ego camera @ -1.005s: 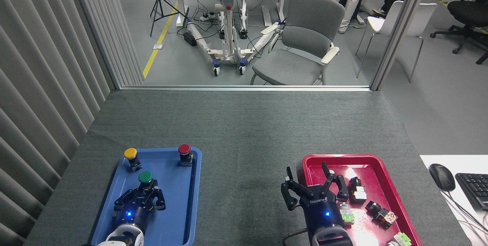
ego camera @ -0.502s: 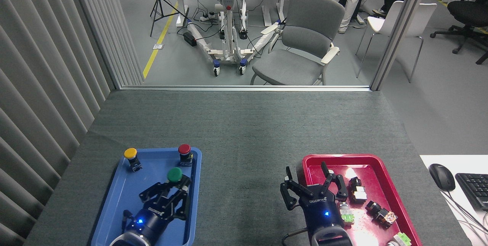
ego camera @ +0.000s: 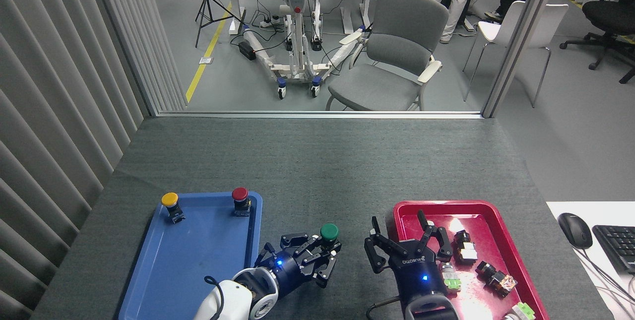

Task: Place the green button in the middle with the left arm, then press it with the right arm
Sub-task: 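Carry the green button with the left gripper to the table middle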

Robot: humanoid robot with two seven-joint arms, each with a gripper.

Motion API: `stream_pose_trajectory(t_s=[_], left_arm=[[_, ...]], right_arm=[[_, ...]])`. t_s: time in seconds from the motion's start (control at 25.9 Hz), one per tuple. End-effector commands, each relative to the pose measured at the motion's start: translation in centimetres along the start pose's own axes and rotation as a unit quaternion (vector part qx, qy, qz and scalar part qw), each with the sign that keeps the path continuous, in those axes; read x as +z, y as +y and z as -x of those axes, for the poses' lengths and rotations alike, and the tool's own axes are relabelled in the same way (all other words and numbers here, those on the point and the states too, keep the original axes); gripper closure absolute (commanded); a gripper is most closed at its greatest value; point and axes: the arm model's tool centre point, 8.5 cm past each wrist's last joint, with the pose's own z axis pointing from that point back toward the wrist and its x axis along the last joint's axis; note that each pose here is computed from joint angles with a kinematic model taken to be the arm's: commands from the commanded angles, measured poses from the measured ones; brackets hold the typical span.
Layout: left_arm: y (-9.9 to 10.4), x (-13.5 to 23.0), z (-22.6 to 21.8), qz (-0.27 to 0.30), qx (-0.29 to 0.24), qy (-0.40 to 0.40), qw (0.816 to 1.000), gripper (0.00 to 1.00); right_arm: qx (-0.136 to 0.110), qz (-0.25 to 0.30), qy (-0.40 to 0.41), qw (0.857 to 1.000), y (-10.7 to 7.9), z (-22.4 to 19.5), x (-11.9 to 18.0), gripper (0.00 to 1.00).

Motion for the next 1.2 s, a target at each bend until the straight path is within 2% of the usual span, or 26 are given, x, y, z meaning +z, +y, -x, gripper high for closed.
stream_pose_trajectory(t_s=[0.0, 0.12, 0.23, 0.43, 0.54, 0.62, 0.73, 0.77, 0.85, 1.0, 1.16], left_arm=[[0.0, -1.0, -0.4, 0.012, 0.0, -0.008, 1.0, 0.76], [0.0, -1.1, 0.1, 0.019, -0.008, -0.005, 1.0, 0.74], [-1.8, -0.7, 0.7, 0.045, 0.004, 0.009, 0.999, 0.73], [-2.6, -0.1, 1.9, 0.059, 0.001, 0.016, 0.998, 0.7], [-2.7, 0.1, 2.1, 0.061, 0.001, 0.016, 0.998, 0.61], [-3.0, 0.2, 2.0, 0.06, 0.004, 0.018, 0.998, 0.5], [-2.9, 0.3, 1.9, 0.041, 0.007, 0.019, 0.999, 0.14], [-2.8, 0.2, 1.8, 0.035, 0.009, 0.014, 0.999, 0.05], [-2.7, 0.3, 1.7, 0.031, 0.013, 0.004, 0.999, 0.01], [-2.7, 0.9, 1.6, 0.032, 0.015, -0.03, 0.999, 0.01], [-2.7, 1.0, 1.8, 0.033, 0.018, -0.031, 0.999, 0.01]], right_arm=[[0.0, -0.002, -0.001, 1.0, 0.2, 0.0, 0.1, 0.0], [0.0, -0.004, 0.0, 1.0, 0.2, 0.1, 0.0, 0.0], [-0.001, -0.005, 0.0, 1.0, 0.2, -0.1, -0.1, 0.0], [-0.002, -0.007, -0.002, 1.0, 0.3, -0.3, -0.1, 0.0], [-0.004, -0.008, -0.001, 1.0, 0.4, -0.3, 0.0, 0.0], [-0.004, -0.008, -0.002, 1.0, 0.4, -0.2, 0.0, 0.0], [-0.006, -0.009, -0.002, 1.0, 0.4, -0.2, 0.0, 0.0], [-0.006, -0.009, -0.002, 1.0, 0.4, -0.2, 0.0, 0.0], [-0.005, -0.008, -0.002, 1.0, 0.4, -0.2, -0.1, 0.0], [-0.003, -0.001, -0.002, 1.0, -0.1, 0.1, -0.5, 0.0], [-0.002, -0.004, -0.002, 1.0, 0.1, 0.1, -0.6, 0.0]])
